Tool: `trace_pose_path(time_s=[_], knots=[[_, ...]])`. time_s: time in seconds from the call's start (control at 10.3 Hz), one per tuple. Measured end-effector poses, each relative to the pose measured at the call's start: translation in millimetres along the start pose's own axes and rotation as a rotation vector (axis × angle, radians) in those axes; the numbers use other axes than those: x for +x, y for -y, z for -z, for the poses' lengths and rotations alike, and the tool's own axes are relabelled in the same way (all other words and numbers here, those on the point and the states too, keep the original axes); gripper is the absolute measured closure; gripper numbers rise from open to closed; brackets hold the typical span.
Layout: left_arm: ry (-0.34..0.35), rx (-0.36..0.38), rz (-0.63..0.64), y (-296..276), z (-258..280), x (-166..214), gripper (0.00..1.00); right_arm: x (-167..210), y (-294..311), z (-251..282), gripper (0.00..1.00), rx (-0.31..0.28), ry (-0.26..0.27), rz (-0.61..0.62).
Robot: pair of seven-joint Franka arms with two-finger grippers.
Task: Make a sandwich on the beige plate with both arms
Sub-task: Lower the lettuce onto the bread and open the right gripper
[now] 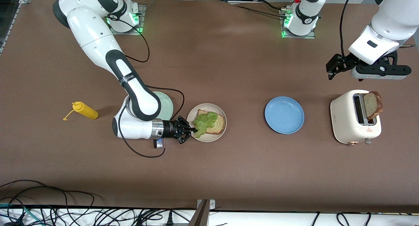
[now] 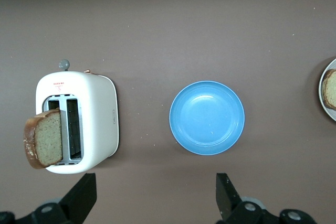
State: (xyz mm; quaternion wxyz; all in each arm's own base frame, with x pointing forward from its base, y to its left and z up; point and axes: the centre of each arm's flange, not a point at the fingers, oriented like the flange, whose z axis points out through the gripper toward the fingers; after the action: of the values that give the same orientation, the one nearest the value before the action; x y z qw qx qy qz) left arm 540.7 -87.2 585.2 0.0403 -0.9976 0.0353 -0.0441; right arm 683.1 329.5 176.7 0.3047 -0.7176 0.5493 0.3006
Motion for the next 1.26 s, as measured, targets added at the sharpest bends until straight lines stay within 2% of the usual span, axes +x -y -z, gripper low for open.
trace_pose_path(time_s=[0.29,0.49,0.97,1.07,1.17,1.26], knots=[[0.008,0.001,0.002,1,-1,-1,0.00,-1,3,-7,0.94,0.007,0.002,0.008],[0.010,0.002,0.011,6,-2,0,0.00,1,3,-10,0.89,0.008,0.001,0.007],[0.013,0.002,0.011,6,-2,-1,0.00,0,6,-7,0.22,0.016,0.001,0.009],[0.013,0.002,0.011,6,-2,-1,0.00,0,10,-1,0.14,0.025,-0.001,0.014],[0.012,0.002,0.011,6,-1,-1,0.00,-1,17,14,0.11,0.024,-0.007,0.030],[0.011,0.002,0.011,6,-1,-1,0.00,-6,24,39,0.07,0.001,-0.011,0.052]])
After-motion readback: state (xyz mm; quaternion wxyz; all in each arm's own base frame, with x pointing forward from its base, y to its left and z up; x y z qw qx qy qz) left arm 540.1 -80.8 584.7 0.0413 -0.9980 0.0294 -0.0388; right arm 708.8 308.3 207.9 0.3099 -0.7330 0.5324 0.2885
